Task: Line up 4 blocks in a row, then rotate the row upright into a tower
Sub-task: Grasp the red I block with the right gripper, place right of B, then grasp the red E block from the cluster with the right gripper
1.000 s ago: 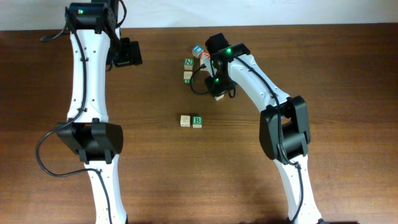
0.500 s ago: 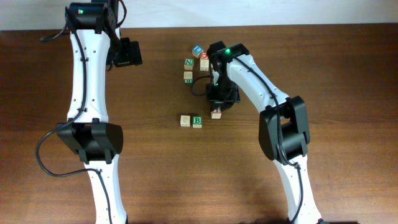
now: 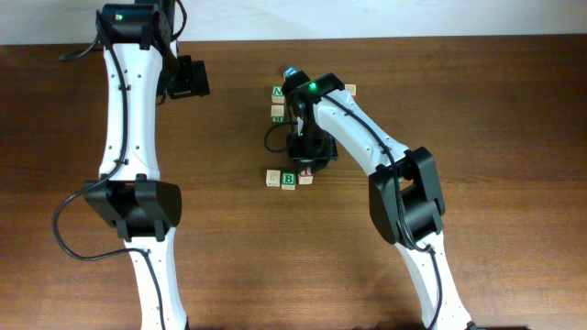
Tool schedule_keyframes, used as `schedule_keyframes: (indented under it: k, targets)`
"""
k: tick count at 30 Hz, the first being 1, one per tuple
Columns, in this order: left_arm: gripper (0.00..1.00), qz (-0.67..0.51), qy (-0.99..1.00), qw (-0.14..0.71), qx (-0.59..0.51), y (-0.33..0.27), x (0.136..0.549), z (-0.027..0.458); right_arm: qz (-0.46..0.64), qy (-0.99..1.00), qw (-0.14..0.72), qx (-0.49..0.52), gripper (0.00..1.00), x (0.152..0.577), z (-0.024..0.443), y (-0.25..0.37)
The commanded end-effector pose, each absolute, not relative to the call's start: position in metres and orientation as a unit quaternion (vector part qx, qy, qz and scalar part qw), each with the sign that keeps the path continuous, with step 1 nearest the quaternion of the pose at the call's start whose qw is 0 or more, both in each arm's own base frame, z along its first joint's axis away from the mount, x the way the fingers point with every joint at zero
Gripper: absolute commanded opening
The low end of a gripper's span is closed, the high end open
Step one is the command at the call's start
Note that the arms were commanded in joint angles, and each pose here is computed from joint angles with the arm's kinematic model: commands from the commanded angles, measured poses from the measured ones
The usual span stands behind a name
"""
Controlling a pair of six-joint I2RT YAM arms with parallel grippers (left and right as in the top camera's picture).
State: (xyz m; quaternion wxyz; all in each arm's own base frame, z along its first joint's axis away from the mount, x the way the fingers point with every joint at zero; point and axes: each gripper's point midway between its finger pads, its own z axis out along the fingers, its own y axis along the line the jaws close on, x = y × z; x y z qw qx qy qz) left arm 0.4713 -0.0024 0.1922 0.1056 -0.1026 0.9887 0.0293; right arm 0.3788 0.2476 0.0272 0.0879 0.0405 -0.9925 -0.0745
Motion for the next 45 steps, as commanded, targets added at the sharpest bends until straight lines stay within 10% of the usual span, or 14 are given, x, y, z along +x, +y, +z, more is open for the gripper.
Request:
schedule_keyframes:
  k: [1, 18, 25, 32, 39, 45]
  targets:
    - [0.99, 0.036, 0.987, 0.112, -0.106, 0.001, 0.471, 0.196, -0.058, -0.992, 0.099, 0.048, 0.18, 0.374, 0.022, 0.241]
    - [0.99, 0.036, 0.987, 0.112, -0.106, 0.001, 0.471, 0.196, -0.083, -0.990, 0.096, 0.062, 0.37, 0.373, 0.039, 0.254]
    - [0.99, 0.036, 0.987, 0.112, -0.106, 0.001, 0.471, 0.196, -0.095, -0.987, -0.106, 0.077, 0.53, 0.464, 0.111, 0.260]
    - [0.99, 0.036, 0.988, 0.112, -0.104, -0.001, 0.471, 0.196, -0.121, -0.963, -0.231, 0.073, 0.67, 0.534, 0.084, 0.297]
    - [0.99, 0.036, 0.988, 0.112, -0.104, -0.001, 0.471, 0.196, -0.099, -0.963, -0.241, 0.066, 0.66, 0.543, 0.040, 0.311]
    - [0.99, 0.036, 0.988, 0.112, -0.104, -0.001, 0.471, 0.196, -0.077, -0.968, -0.228, 0.064, 0.44, 0.540, 0.016, 0.305]
